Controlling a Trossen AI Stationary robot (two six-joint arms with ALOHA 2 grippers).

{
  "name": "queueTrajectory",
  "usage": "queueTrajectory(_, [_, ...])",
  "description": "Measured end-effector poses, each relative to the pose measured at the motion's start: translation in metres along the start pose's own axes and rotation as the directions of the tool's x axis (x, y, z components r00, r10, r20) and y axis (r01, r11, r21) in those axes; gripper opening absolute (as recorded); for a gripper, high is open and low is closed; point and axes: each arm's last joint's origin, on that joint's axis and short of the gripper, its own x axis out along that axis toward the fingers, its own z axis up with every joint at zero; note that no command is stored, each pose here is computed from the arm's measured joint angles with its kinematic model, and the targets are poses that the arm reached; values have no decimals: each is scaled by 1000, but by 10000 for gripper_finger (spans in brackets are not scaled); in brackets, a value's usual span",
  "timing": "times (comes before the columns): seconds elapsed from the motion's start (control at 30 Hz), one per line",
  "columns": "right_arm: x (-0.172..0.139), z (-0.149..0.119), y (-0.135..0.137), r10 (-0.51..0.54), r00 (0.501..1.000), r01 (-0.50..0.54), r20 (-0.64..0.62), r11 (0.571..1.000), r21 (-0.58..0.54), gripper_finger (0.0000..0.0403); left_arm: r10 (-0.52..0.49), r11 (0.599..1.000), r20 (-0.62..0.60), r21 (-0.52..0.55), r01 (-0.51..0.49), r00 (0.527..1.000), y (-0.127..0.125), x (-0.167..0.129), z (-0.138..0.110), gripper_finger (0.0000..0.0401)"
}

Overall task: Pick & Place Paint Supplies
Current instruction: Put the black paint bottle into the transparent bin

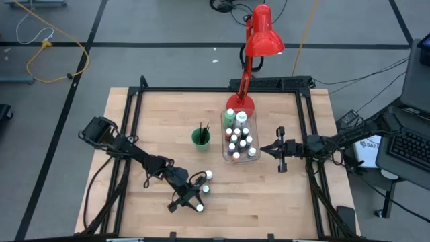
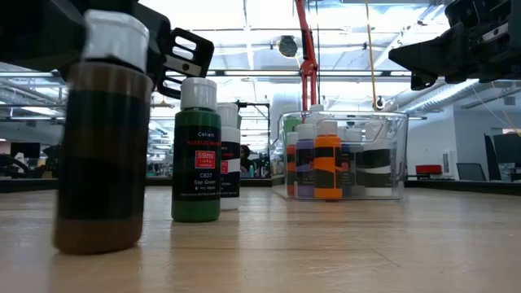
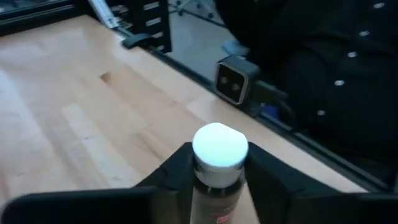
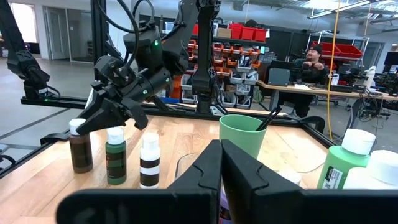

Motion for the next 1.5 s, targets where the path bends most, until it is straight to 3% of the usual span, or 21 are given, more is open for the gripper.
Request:
queueTrajectory(0.07, [0,0,0,0,1000,0,0,1000,0,4,-28,1000,11,3,28,1000,-1,0,1,87])
queueTrajectory(0.23, [0,0,0,0,1000,0,0,1000,1,4,-47,999,57,-9,48,997,6,-1,12,86])
queueTrajectory(0.4, [0,0,0,0,1000,0,-1,1000,1,4,-61,997,113,52,55,992,30,-19,57,86])
queueTrajectory(0.47, [0,0,0,0,1000,0,1,1000,1,4,11,997,153,72,-22,988,46,-33,83,86])
queueTrajectory(0.5, [0,0,0,2,1000,-2,-1,1000,0,4,99,991,203,67,-115,974,58,-41,100,86])
queueTrajectory(0.57, [0,0,0,2,1000,-2,5,1000,-3,4,284,953,266,27,-302,921,83,-61,126,86])
queueTrajectory(0.63, [0,0,0,3,1000,-3,0,1000,-18,4,416,903,262,-12,-428,871,109,-76,138,86])
queueTrajectory(0.7, [0,0,0,-1,1000,1,1,1000,-25,4,480,875,210,-49,-481,852,137,-82,133,86])
queueTrajectory(0.8, [0,0,0,2,1000,-2,0,999,-44,4,503,863,106,-118,-491,858,172,-73,104,86])
queueTrajectory(0.97, [0,0,0,2,1000,-2,0,999,-44,4,560,823,55,-147,-548,827,207,-64,70,86])
queueTrajectory(1.5, [0,0,0,2,1000,-2,2,999,-45,4,537,818,-66,-204,-538,841,225,-37,16,86])
